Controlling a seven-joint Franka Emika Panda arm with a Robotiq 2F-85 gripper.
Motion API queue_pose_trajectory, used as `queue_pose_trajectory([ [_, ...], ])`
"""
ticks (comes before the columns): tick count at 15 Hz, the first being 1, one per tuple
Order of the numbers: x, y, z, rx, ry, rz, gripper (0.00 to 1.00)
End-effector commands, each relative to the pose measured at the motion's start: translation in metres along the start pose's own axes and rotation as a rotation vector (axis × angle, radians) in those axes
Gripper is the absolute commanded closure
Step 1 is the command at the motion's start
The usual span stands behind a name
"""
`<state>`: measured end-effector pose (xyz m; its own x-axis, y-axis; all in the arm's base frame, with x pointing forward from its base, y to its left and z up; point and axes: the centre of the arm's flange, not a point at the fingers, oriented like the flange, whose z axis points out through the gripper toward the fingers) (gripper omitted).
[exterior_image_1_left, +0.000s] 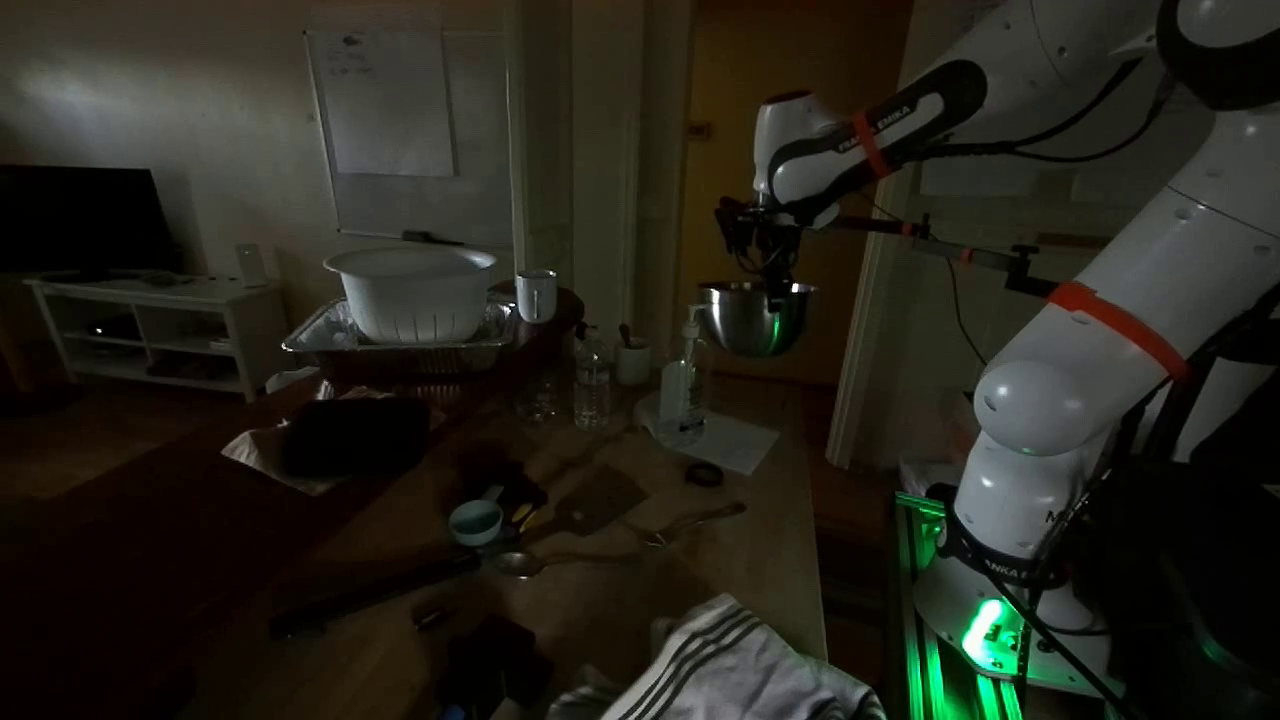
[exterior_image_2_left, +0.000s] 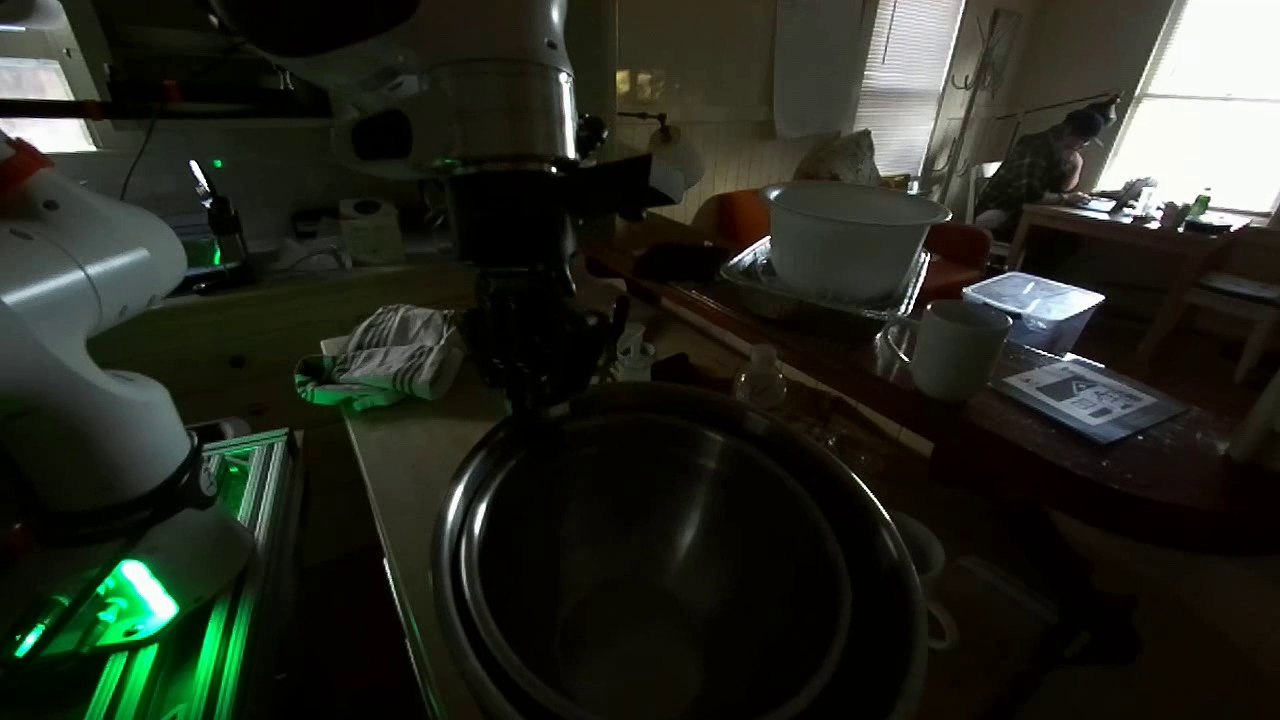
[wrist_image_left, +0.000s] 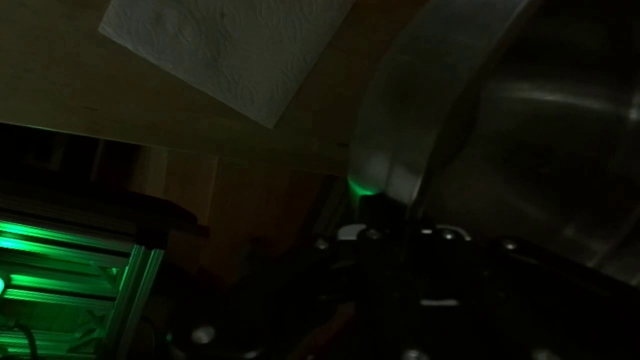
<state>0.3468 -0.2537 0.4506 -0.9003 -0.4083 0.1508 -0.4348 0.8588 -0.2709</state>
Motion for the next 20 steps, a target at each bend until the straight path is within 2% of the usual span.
queue_pose_trajectory([
  [1, -0.004, 0.008, -0.002, 0.137, 0.063, -0.022, 0.96],
  [5, -0.012, 0.020, 0.011, 0.217, 0.132, -0.043, 0.96],
  [7, -0.013, 0.025, 0.016, 0.225, 0.131, -0.049, 0.96],
  [10, 0.003, 0.014, 0.006, 0.085, 0.028, -0.059, 0.96],
  [11, -0.008, 0.025, 0.030, 0.086, 0.107, -0.073, 0.86],
  [12, -0.004, 0.023, 0.031, 0.059, 0.085, -0.073, 0.86],
  [13, -0.001, 0.022, 0.031, 0.047, 0.074, -0.072, 0.96],
  [15, -0.002, 0.025, 0.038, 0.076, 0.045, -0.107, 0.96],
  [20, -0.004, 0.031, 0.059, 0.113, 0.030, -0.086, 0.96],
])
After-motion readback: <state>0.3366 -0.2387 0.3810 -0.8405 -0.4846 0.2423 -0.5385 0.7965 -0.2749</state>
